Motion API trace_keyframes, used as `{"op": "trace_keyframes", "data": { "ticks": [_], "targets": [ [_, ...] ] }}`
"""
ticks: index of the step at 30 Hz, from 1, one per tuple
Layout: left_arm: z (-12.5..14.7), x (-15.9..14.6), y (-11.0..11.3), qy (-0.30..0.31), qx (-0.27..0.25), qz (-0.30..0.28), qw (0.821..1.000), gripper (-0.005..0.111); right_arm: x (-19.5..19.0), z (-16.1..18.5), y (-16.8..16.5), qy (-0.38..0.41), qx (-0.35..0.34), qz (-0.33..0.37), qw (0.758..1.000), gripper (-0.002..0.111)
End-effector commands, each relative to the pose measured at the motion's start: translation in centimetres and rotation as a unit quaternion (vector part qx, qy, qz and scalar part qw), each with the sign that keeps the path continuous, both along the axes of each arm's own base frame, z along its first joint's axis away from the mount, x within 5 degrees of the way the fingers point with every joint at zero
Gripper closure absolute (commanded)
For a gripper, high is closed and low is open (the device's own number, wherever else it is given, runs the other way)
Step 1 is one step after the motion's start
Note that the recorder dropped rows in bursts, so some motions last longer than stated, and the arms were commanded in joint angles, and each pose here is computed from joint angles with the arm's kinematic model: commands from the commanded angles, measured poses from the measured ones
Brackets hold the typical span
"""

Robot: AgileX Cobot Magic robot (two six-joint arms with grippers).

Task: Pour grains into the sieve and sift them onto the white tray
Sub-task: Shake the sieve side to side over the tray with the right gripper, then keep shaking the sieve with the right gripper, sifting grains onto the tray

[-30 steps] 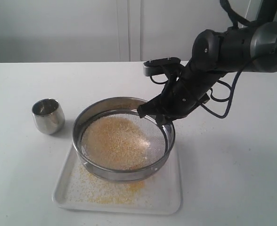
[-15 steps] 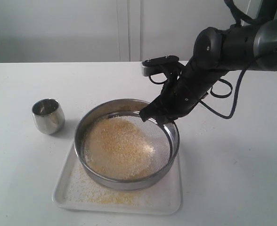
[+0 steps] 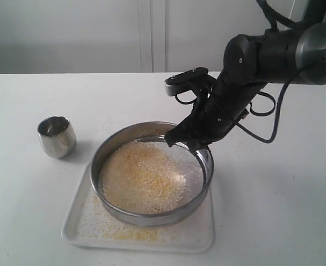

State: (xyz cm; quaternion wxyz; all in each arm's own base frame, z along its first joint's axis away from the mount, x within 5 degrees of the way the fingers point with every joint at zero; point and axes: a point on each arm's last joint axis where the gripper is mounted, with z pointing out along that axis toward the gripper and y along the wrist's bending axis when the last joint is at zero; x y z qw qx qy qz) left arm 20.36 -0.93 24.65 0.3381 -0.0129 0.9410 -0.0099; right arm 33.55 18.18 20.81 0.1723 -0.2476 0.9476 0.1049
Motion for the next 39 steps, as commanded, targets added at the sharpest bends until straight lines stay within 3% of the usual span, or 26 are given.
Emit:
{"op": "trace_keyframes", "data": {
  "ticks": [1, 3, 4, 6, 7, 9, 10, 12, 13, 15, 16, 18, 19, 20, 21, 22, 25, 26, 27, 28, 29, 32, 34, 36, 37, 39],
  "targets": [
    [-0.1, -0.3, 0.1, 0.002, -0.001, 0.003, 1.000, 0.107, -0.4, 0.8, 0.6, -0.027, -0.013, 0.093, 0.995, 0.108],
    [-0.1, -0.3, 0.1, 0.002, -0.001, 0.003, 1.000, 0.107, 0.3, 1.1, 0.3, -0.010, 0.042, -0.049, 0.998, 0.108],
    [-0.1, -0.3, 0.1, 0.002, -0.001, 0.003, 1.000, 0.107, 0.2, 1.1, 0.4, -0.005, 0.051, -0.058, 0.997, 0.108],
    [-0.1, -0.3, 0.1, 0.002, -0.001, 0.003, 1.000, 0.107, -0.4, 1.1, 0.9, -0.028, -0.008, 0.095, 0.995, 0.108],
    [-0.1, -0.3, 0.1, 0.002, -0.001, 0.003, 1.000, 0.107, -0.3, 1.2, 0.7, -0.027, -0.012, 0.078, 0.997, 0.108],
    [-0.1, -0.3, 0.1, 0.002, -0.001, 0.003, 1.000, 0.107, 0.7, 1.5, 0.1, -0.010, 0.055, -0.088, 0.995, 0.108],
    [-0.1, -0.3, 0.1, 0.002, -0.001, 0.003, 1.000, 0.107, 0.6, 1.5, 0.4, -0.008, 0.066, -0.075, 0.995, 0.108],
    [-0.1, -0.3, 0.1, 0.002, -0.001, 0.003, 1.000, 0.107, -0.4, 1.6, 1.1, -0.029, 0.018, 0.094, 0.995, 0.108],
    [-0.1, -0.3, 0.1, 0.002, -0.001, 0.003, 1.000, 0.107, -0.2, 1.7, 0.7, -0.027, 0.005, 0.086, 0.996, 0.108],
    [-0.1, -0.3, 0.1, 0.002, -0.001, 0.003, 1.000, 0.107, 0.9, 1.8, -0.8, -0.008, 0.044, -0.071, 0.996, 0.108],
    [-0.1, -0.3, 0.1, 0.002, -0.001, 0.003, 1.000, 0.107, 0.9, 1.7, -0.5, 0.002, 0.063, -0.075, 0.995, 0.108],
    [-0.1, -0.3, 0.1, 0.002, -0.001, 0.003, 1.000, 0.107, 0.0, 1.6, 0.3, -0.012, 0.026, 0.077, 0.997, 0.108],
    [-0.1, -0.3, 0.1, 0.002, -0.001, 0.003, 1.000, 0.107, -0.1, 1.7, -0.2, -0.015, 0.003, 0.092, 0.996, 0.108],
    [-0.1, -0.3, 0.1, 0.002, -0.001, 0.003, 1.000, 0.107, 0.3, 1.8, -1.1, -0.015, -0.007, 0.044, 0.999, 0.108],
    [-0.1, -0.3, 0.1, 0.002, -0.001, 0.003, 1.000, 0.107, 1.0, 1.8, -1.9, 0.000, 0.026, -0.063, 0.998, 0.108],
    [-0.1, -0.3, 0.1, 0.002, -0.001, 0.003, 1.000, 0.107, 1.2, 1.8, -1.8, 0.014, 0.067, -0.113, 0.991, 0.108],
    [-0.1, -0.3, 0.1, 0.002, -0.001, 0.003, 1.000, 0.107, -0.3, 1.9, -0.1, -0.005, 0.040, 0.085, 0.996, 0.108],
    [-0.1, -0.3, 0.1, 0.002, -0.001, 0.003, 1.000, 0.107, -0.1, 2.0, -0.8, -0.009, 0.017, 0.068, 0.998, 0.108],
    [-0.1, -0.3, 0.1, 0.002, -0.001, 0.003, 1.000, 0.107, 0.6, 1.9, -2.2, -0.008, 0.002, -0.010, 1.000, 0.108],
    [-0.1, -0.3, 0.1, 0.002, -0.001, 0.003, 1.000, 0.107, 1.3, 2.1, -3.2, -0.004, 0.021, -0.102, 0.995, 0.108],
    [-0.1, -0.3, 0.1, 0.002, -0.001, 0.003, 1.000, 0.107, 1.5, 2.1, -3.2, 0.002, 0.049, -0.129, 0.990, 0.108],
    [-0.1, -0.3, 0.1, 0.002, -0.001, 0.003, 1.000, 0.107, -0.2, 2.0, 0.2, -0.004, 0.068, 0.070, 0.995, 0.108],
    [-0.1, -0.3, 0.1, 0.002, -0.001, 0.003, 1.000, 0.107, 0.2, 1.8, -0.7, -0.020, 0.019, 0.047, 0.999, 0.108],
    [-0.1, -0.3, 0.1, 0.002, -0.001, 0.003, 1.000, 0.107, 1.4, 1.8, -2.4, -0.012, 0.043, -0.107, 0.993, 0.108],
    [-0.1, -0.3, 0.1, 0.002, -0.001, 0.003, 1.000, 0.107, 1.3, 1.7, -2.1, -0.009, 0.061, -0.104, 0.993, 0.108],
    [-0.1, -0.3, 0.1, 0.002, -0.001, 0.003, 1.000, 0.107, -0.1, 1.4, -0.3, -0.007, 0.038, 0.070, 0.997, 0.108]
  ]
}}
